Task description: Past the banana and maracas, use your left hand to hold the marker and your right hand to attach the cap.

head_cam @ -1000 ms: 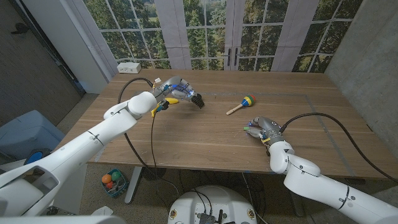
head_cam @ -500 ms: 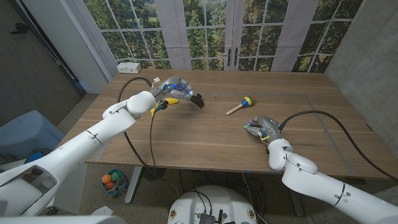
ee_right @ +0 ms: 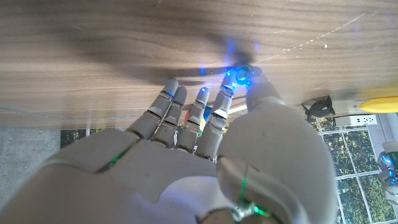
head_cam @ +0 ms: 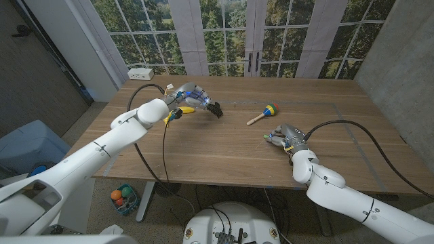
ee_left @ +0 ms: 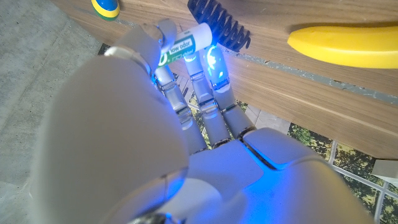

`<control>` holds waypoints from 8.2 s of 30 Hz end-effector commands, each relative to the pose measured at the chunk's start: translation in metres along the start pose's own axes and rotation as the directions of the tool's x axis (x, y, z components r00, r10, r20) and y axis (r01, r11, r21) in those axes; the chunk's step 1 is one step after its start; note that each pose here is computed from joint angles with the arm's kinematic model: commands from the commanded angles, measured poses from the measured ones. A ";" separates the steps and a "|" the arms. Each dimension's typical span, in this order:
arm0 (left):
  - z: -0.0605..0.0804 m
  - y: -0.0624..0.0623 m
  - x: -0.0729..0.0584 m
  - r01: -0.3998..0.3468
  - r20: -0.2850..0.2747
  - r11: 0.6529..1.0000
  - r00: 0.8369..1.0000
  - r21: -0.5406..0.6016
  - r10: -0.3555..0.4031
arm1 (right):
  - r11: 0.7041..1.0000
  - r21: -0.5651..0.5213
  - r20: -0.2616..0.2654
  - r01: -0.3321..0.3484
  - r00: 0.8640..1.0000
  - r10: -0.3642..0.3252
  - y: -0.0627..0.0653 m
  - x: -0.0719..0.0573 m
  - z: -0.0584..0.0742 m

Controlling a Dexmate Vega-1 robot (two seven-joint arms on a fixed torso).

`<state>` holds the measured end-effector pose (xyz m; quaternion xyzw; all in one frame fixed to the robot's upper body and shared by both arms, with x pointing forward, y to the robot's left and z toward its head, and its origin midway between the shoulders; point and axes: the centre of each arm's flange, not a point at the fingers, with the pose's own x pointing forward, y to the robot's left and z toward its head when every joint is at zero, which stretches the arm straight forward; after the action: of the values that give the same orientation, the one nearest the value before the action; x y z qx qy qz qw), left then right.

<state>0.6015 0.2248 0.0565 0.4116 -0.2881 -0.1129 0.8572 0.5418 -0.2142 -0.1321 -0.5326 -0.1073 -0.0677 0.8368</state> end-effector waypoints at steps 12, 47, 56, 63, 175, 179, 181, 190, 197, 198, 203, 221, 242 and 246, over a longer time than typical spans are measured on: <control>0.000 -0.001 0.001 0.002 0.001 1.000 1.000 -0.002 -0.002 | 0.951 0.118 0.084 0.285 0.952 -0.296 -0.006 -0.016 -0.008; 0.021 -0.008 0.011 0.008 0.052 0.996 0.999 0.085 -0.013 | 0.869 0.065 0.236 0.490 0.839 -0.491 -0.052 -0.027 -0.001; 0.026 -0.012 0.013 0.002 0.088 0.994 0.996 0.106 -0.011 | 0.868 0.005 0.310 0.496 0.825 -0.473 -0.070 -0.031 0.009; 0.028 -0.017 0.014 -0.003 0.115 0.994 0.993 0.108 -0.010 | 0.870 -0.041 0.357 0.492 0.820 -0.447 -0.080 -0.034 0.018; 0.045 -0.049 0.055 -0.024 0.322 0.974 0.946 0.226 -0.051 | 0.862 -0.347 0.657 0.369 0.752 -0.057 -0.121 0.001 0.168; 0.044 -0.048 0.057 -0.022 0.321 0.974 0.946 0.225 -0.053 | 0.864 -0.354 0.652 0.359 0.757 -0.047 -0.121 0.004 0.169; 0.044 -0.048 0.058 -0.020 0.322 0.975 0.945 0.222 -0.054 | 0.867 -0.355 0.650 0.350 0.759 -0.041 -0.121 0.005 0.169; 0.043 -0.049 0.059 0.002 0.315 0.970 0.946 0.243 -0.081 | 0.871 -0.356 0.643 0.338 0.765 -0.034 -0.119 0.010 0.169; 0.044 -0.053 0.057 0.021 0.297 0.956 0.948 0.294 -0.112 | 0.873 -0.332 0.649 0.356 0.758 -0.062 -0.119 0.010 0.168; 0.045 -0.053 0.057 0.024 0.295 0.953 0.948 0.300 -0.116 | 0.874 -0.326 0.650 0.359 0.757 -0.068 -0.120 0.010 0.168; 0.047 -0.055 0.056 0.024 0.289 0.944 0.949 0.330 -0.125 | 0.876 -0.301 0.649 0.377 0.754 -0.101 -0.121 0.009 0.168; 0.042 -0.044 0.059 0.055 0.312 0.995 0.947 0.081 -0.078 | 0.893 -0.275 0.668 0.357 0.738 -0.090 -0.114 0.011 0.168; 0.037 -0.043 0.063 0.095 0.297 0.995 0.951 -0.024 -0.084 | 0.930 -0.176 0.589 0.323 0.791 -0.164 -0.127 0.013 0.154; 0.035 -0.043 0.063 0.097 0.292 0.994 0.953 -0.041 -0.081 | 0.939 -0.176 0.561 0.296 0.814 -0.151 -0.129 0.014 0.151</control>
<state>0.6296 0.1447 0.0677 0.3994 -0.3995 -0.2146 0.7968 0.5057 -0.1196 0.0430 -0.6331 -0.4305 -0.0230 0.6429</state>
